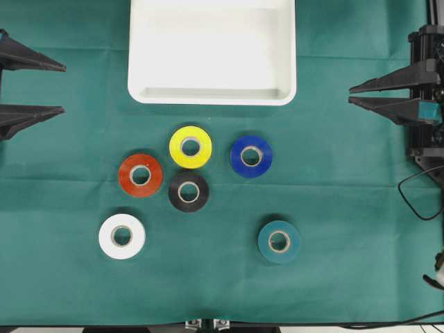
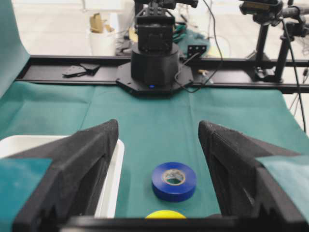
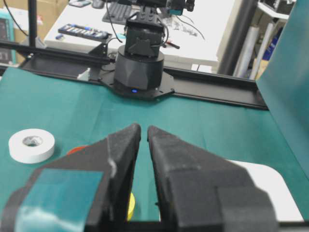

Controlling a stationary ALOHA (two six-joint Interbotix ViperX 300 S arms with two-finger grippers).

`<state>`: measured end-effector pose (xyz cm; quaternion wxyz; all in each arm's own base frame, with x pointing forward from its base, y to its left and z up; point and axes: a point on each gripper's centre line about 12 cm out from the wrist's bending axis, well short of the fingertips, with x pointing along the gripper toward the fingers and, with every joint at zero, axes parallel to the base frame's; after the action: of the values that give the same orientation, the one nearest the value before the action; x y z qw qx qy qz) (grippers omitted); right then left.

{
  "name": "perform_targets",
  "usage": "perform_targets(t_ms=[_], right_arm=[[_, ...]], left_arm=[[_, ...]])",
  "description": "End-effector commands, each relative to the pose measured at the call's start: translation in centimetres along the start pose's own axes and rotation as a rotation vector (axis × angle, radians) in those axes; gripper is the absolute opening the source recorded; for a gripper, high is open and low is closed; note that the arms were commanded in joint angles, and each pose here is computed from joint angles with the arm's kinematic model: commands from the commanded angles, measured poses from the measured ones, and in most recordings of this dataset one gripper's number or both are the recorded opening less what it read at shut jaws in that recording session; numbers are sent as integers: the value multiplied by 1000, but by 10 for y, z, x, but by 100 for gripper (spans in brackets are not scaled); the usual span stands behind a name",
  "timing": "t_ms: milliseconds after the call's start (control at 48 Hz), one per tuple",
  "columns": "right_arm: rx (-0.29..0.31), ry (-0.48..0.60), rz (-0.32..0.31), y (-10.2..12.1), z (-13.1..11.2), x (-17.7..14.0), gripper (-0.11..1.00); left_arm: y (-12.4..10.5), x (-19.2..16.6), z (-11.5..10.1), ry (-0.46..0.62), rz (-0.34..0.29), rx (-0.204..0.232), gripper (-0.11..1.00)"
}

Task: Put the tape alternately from left to right into the white case.
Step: 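Raise both grippers from rest and move them toward the tape rolls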

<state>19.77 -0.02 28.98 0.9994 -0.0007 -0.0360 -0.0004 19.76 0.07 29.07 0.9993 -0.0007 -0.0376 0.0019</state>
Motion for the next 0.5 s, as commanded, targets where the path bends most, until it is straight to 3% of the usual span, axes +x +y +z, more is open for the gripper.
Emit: perform_targets(t_ms=[0, 42, 188, 292, 479], right_arm=[[-1, -17, -8, -2, 7, 3, 24], [-1, -8, -9, -2, 4, 3, 22], [1, 25, -10, -2, -1, 6, -1], [1, 34, -8, -2, -2, 8, -2], [6, 34, -10, -2, -2, 8, -2]], left_arm=[[-1, 2, 4, -8, -2, -23, 24], [-1, 2, 3, -6, -3, -23, 22], [-1, 3, 4, -4, -3, -27, -3], [-2, 3, 4, -4, -8, -26, -10], [-5, 2, 1, 4, -23, -32, -10]])
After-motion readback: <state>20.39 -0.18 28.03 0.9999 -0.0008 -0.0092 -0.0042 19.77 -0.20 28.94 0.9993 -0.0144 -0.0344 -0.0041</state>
